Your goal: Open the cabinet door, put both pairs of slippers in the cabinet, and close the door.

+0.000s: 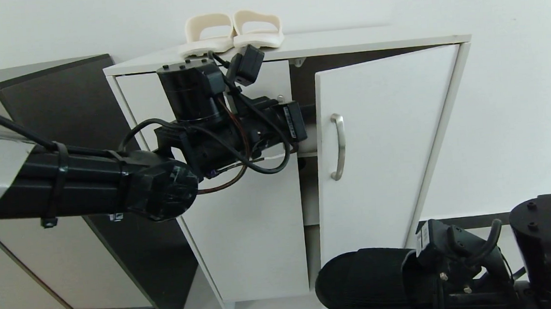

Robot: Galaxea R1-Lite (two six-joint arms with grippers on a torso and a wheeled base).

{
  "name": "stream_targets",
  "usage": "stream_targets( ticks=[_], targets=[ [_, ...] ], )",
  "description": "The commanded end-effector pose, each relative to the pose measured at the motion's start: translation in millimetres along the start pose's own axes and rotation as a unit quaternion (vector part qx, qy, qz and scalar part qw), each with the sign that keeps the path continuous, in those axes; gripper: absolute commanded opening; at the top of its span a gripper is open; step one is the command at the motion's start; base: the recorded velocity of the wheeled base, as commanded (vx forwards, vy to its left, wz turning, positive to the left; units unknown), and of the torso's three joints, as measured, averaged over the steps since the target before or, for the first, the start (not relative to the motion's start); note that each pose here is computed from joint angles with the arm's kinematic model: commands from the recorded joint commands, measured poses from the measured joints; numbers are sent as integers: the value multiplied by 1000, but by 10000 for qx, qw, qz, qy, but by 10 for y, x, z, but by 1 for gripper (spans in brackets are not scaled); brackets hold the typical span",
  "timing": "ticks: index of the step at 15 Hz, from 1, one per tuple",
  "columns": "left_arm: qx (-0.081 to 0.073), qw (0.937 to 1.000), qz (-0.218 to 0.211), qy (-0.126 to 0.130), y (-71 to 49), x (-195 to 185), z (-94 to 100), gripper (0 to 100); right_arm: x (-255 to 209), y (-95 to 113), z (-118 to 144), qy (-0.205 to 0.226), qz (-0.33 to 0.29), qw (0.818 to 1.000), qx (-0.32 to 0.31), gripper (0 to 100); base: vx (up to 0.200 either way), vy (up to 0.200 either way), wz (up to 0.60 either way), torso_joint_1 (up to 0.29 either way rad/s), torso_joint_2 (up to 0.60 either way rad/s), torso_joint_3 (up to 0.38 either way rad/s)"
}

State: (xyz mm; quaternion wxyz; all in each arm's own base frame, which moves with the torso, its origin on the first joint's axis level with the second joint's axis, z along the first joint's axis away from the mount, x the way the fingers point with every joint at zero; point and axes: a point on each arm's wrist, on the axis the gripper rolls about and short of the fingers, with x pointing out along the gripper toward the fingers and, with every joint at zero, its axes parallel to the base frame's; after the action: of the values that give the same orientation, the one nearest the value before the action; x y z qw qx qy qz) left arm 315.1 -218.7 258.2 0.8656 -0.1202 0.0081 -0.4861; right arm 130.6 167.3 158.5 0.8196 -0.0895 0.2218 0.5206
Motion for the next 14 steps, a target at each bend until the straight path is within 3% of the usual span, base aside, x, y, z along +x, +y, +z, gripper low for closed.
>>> stream_targets(
  ticks=[1, 3, 4, 5, 7, 9, 10, 13, 14],
  targets=[
    [-30, 10000, -9, 47, -98, -25, -34, 0, 12, 31, -63, 115, 74, 9999, -32, 0, -200, 0, 0, 7, 2, -12],
    [-55, 9998, -93, 179, -238, -57, -124, 0, -2, 100, -120, 188, 210, 9996, -97, 0, -200, 0, 0, 0, 2, 2],
    [-2, 9986, -415, 313, -503, -70, -203, 0, -14, 181, -123, 175, 370, 9990, -194, 0, -200, 0, 0, 2, -2, 2],
    [44, 9972, -654, 367, -683, -56, -241, 0, -21, 208, -118, 157, 432, 9987, -227, 0, -200, 0, 0, 2, 2, 2],
    [86, 9967, -732, 336, -908, -17, -272, 0, -30, 219, -105, 107, 443, 9987, -241, 0, -200, 0, 0, 7, 2, 5],
    [125, 9973, -657, 287, -914, -22, -258, 0, -23, 215, -82, 69, 436, 9988, -230, 0, -100, 0, 0, 4, 1, 4],
    [179, 9984, -533, 108, -875, -63, -183, 0, 4, 190, -50, 52, 365, 9991, -189, 0, 0, 0, 0, 0, 0, 0],
    [346, 9966, 303, -686, -738, -336, 201, 0, 231, -171, 120, -20, -1077, 9931, 457, 0, 0, 0, 0, 0, 0, 0],
    [368, 9943, 595, -805, -721, -535, 283, 0, 331, -292, 205, -215, -1527, 9850, 772, 0, 0, 0, 0, 0, 0, 0]
  ],
)
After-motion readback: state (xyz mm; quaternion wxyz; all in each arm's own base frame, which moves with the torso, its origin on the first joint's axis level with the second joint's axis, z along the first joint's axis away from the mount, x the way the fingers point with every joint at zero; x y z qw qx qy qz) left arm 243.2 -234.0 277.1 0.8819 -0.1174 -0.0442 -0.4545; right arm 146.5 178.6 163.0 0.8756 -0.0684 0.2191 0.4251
